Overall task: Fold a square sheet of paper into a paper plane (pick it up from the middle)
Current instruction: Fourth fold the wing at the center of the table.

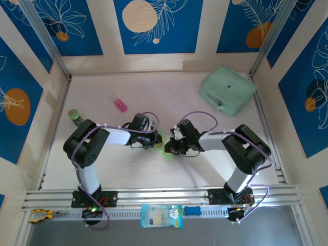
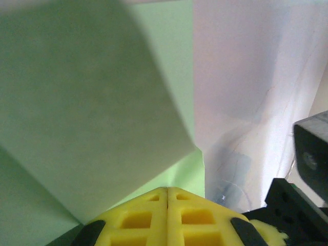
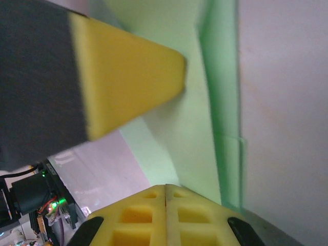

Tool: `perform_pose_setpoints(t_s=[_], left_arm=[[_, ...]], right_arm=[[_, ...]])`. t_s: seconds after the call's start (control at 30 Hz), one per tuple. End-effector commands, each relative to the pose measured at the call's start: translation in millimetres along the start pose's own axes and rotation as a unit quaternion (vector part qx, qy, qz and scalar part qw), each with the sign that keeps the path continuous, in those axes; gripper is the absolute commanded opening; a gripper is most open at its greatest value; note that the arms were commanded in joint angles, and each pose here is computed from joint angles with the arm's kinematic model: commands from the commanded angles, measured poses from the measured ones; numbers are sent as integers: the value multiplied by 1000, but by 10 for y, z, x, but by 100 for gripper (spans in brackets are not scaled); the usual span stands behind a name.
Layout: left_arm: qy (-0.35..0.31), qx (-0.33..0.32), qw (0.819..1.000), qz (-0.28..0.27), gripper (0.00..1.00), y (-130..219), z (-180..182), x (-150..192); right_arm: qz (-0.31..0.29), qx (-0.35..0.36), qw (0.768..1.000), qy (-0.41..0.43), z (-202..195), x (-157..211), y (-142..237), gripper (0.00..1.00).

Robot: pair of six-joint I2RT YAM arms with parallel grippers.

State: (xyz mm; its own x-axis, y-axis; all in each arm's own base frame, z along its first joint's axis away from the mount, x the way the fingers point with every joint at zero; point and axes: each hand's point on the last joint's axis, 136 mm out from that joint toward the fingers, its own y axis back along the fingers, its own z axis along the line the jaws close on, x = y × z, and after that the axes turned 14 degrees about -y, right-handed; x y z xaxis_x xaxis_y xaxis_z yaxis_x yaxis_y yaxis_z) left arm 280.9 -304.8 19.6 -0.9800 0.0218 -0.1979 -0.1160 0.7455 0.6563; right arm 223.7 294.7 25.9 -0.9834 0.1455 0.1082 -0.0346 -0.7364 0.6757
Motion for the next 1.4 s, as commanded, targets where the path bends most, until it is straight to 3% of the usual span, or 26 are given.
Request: perform_pose_setpoints(t_s=[0.0,0.3,0.63,0.9,1.07,1.23,1.37], left_arm=[[22,-55,998,14,5,-24,344,121],[23,-56,998,15,5,-30,364,128],[24,-57,998,15,5,-33,376,127],[24,-57,998,14,5,-27,376,128],[25,-55,998,14,5,-36,376,129],[25,-53,998,14,5,-36,372,133],[24,-50,998,13,5,-33,354,120]], right_arm=[[13,20,1000,-6,-60,41,14,6],[41,81,995,-32,-615,446,68,5],[40,78,995,-37,-708,607,283,5],[10,1,1000,18,-57,391,418,6],[10,-9,999,34,173,142,320,6],[10,9,1000,18,141,-14,113,6],[11,44,999,-8,-110,-8,19,5]])
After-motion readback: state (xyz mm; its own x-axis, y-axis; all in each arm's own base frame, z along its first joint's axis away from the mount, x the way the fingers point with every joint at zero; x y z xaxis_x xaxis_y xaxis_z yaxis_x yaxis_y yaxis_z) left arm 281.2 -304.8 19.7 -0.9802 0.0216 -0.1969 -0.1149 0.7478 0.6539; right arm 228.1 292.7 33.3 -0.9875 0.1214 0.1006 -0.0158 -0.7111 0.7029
